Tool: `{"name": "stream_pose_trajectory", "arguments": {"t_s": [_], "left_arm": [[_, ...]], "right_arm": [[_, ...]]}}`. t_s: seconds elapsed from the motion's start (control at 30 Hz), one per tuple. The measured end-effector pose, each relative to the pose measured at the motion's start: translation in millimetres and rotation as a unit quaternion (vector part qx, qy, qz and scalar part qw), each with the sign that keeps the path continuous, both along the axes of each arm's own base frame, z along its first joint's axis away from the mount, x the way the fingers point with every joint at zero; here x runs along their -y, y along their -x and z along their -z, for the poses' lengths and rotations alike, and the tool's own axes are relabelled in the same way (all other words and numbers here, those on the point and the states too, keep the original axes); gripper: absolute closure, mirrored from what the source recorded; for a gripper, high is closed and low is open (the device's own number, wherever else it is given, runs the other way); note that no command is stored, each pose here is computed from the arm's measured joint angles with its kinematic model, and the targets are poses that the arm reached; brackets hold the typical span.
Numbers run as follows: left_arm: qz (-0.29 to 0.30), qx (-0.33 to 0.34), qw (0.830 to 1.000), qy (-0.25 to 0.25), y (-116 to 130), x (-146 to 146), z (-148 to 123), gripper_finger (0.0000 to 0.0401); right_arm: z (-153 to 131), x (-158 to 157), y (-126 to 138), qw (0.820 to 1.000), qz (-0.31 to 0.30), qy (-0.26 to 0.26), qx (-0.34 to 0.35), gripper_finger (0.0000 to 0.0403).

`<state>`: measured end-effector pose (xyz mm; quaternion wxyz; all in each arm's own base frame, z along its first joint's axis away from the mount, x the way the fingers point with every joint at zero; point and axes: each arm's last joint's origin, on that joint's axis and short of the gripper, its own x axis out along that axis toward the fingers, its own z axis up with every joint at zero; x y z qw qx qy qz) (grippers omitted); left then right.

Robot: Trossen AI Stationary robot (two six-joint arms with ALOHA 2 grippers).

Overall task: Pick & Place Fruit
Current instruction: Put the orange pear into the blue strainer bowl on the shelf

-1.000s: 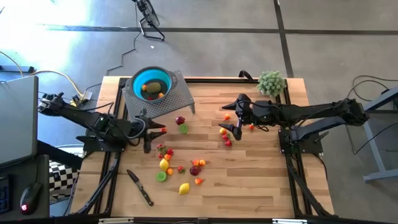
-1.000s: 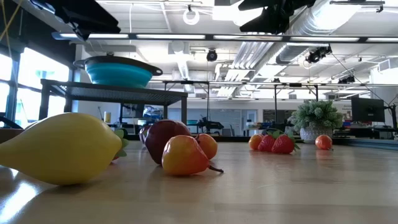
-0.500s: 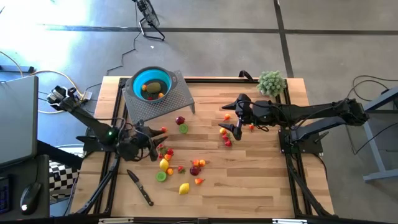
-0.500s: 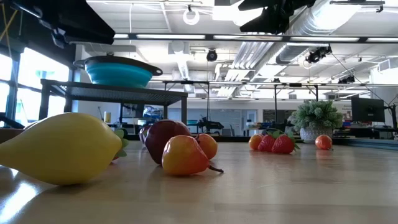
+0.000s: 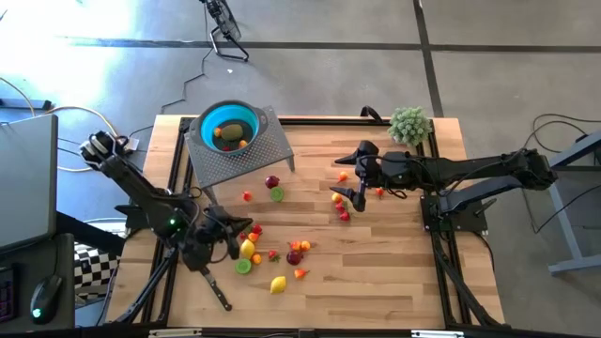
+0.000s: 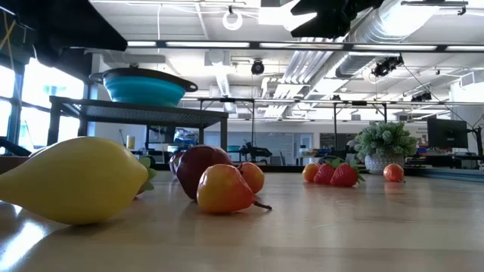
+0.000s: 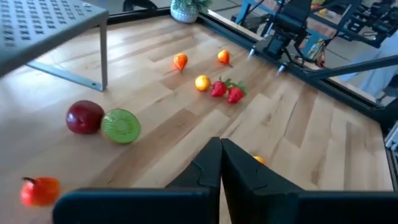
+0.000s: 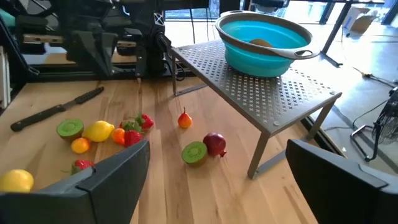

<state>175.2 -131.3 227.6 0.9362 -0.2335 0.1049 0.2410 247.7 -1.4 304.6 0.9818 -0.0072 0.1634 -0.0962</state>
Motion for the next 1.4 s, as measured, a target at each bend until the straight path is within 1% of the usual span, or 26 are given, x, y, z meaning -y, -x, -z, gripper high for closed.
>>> {"name": "stream_pose_trajectory", "arguments": {"t_s": [0.2,0.37,0.53,0.7,0.77,0.87,1.03,1.17,1.3,1.4], "left_arm": [[-0.014,-0.011,1.000,0.010,-14,14,0,0.0400],[-0.072,-0.021,0.994,0.074,-12,12,2,0.0401],[-0.133,-0.047,0.981,0.131,-11,10,12,0.0401],[-0.175,-0.110,0.960,0.189,-22,23,26,0.0401],[-0.198,-0.129,0.954,0.186,-25,28,31,0.0401],[-0.229,-0.143,0.947,0.172,-28,35,31,0.0401],[-0.301,-0.149,0.933,0.126,-25,32,40,0.0401],[-0.322,-0.159,0.928,0.101,-33,29,55,0.0401],[-0.324,-0.154,0.931,0.062,-38,26,63,0.0401],[-0.328,-0.159,0.930,0.045,-39,24,65,0.0401]], "right_arm": [[1,0,0,1.000,-0.001,0.001,-0.007,0.0034],[3,0,1,1.000,-0.001,0.004,-0.016,0.0034],[3,0,1,1.000,-0.001,-0.001,-0.018,0.0034],[4,0,1,1.000,-0.001,-0.002,-0.019,0.0034],[4,0,1,1.000,-0.001,-0.002,-0.019,0.0034],[4,0,1,1.000,-0.002,-0.001,-0.020,0.0034],[5,0,2,1.000,-0.002,0.000,-0.025,0.0034],[5,0,2,1.000,-0.003,0.003,-0.030,0.0034],[6,0,2,0.999,-0.011,0.026,-0.036,0.0034],[6,0,2,0.998,-0.015,0.037,-0.038,0.0034]]}}
